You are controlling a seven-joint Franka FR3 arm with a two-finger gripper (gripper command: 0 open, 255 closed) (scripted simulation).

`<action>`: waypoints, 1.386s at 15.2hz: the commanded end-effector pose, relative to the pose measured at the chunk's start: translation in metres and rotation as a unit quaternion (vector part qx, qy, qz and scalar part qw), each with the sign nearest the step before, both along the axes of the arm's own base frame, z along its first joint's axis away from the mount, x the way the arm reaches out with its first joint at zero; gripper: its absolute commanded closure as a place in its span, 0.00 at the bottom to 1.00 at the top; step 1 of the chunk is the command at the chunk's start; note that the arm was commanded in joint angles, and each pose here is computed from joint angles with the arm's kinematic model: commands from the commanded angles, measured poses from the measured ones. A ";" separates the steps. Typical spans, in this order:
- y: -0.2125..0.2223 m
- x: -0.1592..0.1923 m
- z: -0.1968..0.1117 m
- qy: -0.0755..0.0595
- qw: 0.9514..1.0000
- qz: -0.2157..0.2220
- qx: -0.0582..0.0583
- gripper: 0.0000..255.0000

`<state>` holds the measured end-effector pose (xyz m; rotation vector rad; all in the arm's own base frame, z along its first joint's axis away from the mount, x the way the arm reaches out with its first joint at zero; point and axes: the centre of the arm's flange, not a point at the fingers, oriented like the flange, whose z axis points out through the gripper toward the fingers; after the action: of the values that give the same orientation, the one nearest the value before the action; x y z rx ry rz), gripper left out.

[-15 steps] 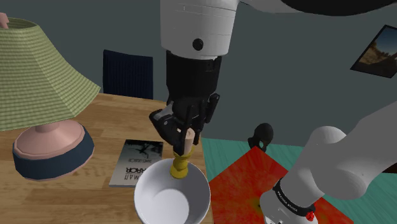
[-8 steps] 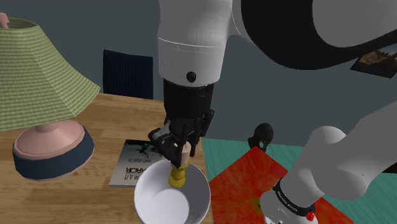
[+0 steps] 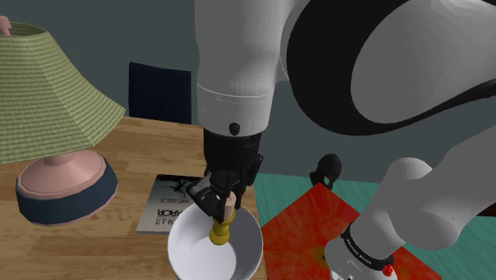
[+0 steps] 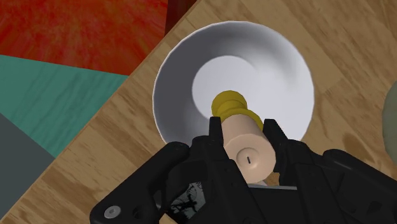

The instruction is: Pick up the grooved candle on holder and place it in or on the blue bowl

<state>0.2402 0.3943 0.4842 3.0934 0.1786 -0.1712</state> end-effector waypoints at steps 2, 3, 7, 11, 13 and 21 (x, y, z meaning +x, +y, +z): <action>0.000 0.000 -0.001 0.000 1.000 0.000 0.000 1.00; 0.000 0.000 -0.001 0.000 1.000 0.000 0.000 1.00; 0.000 0.000 -0.001 0.000 1.000 0.000 0.000 0.00; 0.000 0.000 -0.001 0.000 1.000 0.000 0.000 0.00; 0.001 0.003 0.025 0.000 1.000 0.000 0.000 0.00; 0.002 0.006 0.048 0.000 1.000 0.000 0.000 0.00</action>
<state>0.2460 0.3967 0.5325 3.0936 0.1785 -0.1707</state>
